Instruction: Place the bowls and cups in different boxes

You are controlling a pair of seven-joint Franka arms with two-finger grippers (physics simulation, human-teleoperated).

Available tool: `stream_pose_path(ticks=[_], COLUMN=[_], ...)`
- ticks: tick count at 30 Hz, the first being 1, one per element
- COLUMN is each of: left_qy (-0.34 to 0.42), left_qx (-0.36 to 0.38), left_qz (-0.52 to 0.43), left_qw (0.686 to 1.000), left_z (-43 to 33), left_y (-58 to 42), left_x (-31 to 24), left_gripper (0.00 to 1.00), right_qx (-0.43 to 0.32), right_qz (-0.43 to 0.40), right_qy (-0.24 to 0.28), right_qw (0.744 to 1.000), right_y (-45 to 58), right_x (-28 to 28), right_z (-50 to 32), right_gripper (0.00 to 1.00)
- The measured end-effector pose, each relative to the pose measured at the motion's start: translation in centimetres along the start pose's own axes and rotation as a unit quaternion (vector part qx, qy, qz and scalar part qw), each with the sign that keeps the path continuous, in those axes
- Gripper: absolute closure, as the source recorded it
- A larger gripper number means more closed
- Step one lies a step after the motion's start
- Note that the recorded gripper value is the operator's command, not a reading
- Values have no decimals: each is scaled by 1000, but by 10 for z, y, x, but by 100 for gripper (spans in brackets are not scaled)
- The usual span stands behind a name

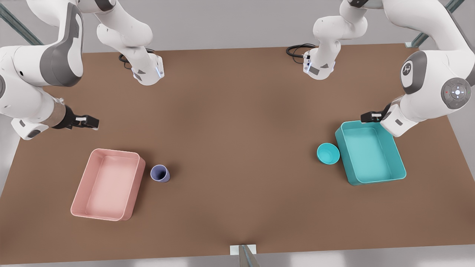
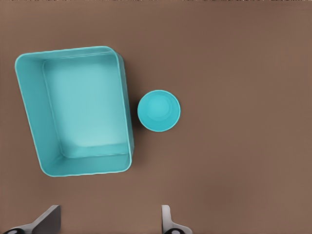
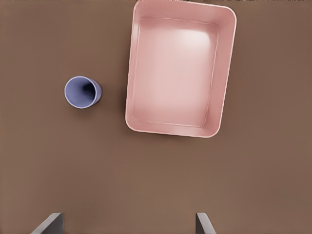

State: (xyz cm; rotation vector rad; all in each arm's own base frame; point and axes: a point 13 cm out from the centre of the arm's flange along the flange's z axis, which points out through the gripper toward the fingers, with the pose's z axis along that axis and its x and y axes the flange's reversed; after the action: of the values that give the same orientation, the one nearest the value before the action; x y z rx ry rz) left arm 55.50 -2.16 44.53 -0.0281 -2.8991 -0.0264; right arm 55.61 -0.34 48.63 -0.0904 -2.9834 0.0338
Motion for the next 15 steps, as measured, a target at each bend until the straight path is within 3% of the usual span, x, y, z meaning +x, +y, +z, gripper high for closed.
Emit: stream_pose_path(ticks=[3,7,10,15], left_qy=[5,61,68,76], left_qx=[-3,-82,-127,-149], left_qz=[8,95,108,126], left_qw=[1000,990,984,978], left_z=[13,131,189,264], left_y=[-7,-98,-98,-104], left_x=[-11,-63,-89,-90], left_gripper=[0,0,0,0], right_qx=[-7,5,10,5], right_qz=[2,-57,-80,-62], right_qy=[0,46,54,50], right_qw=[1000,997,995,997], right_y=[2,80,126,129], right_x=[-6,-41,-64,-88], right_z=[6,85,139,214], right_gripper=[0,0,0,0])
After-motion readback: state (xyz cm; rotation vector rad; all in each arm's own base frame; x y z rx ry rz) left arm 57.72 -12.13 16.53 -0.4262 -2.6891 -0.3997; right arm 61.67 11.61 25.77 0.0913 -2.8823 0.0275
